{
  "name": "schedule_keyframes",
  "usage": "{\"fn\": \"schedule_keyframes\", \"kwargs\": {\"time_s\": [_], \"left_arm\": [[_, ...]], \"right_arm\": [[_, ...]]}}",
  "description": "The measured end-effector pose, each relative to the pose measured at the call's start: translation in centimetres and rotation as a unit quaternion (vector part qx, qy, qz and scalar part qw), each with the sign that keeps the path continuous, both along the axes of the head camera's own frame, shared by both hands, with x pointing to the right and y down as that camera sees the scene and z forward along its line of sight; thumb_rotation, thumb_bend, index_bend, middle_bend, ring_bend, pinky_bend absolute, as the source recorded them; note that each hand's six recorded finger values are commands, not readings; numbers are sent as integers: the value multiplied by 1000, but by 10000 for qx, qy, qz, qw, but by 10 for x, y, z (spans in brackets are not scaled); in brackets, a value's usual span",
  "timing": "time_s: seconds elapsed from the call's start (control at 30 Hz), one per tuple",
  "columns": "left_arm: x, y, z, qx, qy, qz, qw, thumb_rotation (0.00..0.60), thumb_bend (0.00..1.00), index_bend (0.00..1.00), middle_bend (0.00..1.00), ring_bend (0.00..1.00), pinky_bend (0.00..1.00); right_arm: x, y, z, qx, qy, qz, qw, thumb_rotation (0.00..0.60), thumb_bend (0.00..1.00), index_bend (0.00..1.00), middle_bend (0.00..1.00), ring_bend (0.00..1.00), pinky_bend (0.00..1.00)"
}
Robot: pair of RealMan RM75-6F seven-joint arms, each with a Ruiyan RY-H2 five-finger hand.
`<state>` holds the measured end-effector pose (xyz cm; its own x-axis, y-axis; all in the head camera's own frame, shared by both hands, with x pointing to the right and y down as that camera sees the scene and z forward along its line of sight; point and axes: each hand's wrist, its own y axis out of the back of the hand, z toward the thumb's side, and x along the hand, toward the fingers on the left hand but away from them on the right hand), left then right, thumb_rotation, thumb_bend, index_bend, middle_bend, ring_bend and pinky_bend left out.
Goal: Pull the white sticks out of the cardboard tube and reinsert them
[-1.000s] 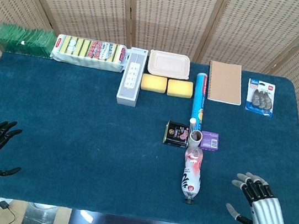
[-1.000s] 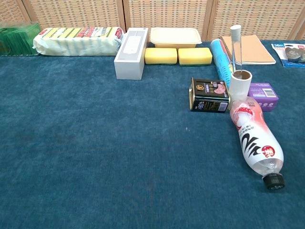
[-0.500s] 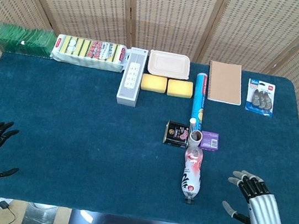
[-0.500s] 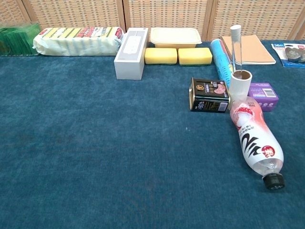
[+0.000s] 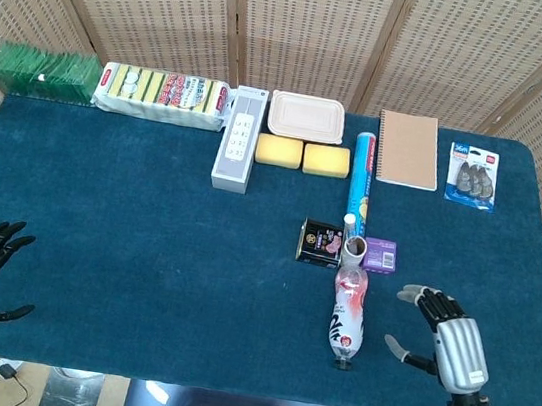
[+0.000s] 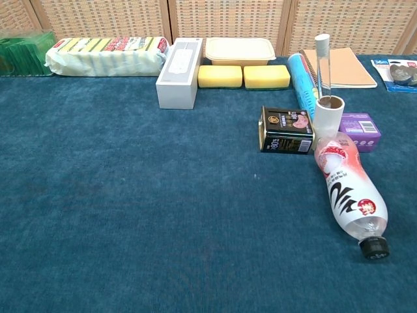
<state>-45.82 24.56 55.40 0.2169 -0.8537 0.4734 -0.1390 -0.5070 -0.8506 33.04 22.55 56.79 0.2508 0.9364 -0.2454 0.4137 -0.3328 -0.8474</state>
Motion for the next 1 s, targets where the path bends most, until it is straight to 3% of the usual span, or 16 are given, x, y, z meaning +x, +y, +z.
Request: {"fn": "schedule_keyframes", "kwargs": {"time_s": [0.33, 1.0], "left_arm": [[-1, -1, 0, -9, 14, -14, 10000, 448, 112, 107, 62, 24, 230], [-3, -3, -2, 12, 39, -63, 10000, 453, 112, 106, 62, 25, 229]], "right_arm": [[-21, -15, 25, -642, -286, 186, 9974, 518, 240, 263, 294, 296, 344], [-67, -56, 42, -741, 76, -23, 9972, 515, 240, 232, 288, 287, 341]]}}
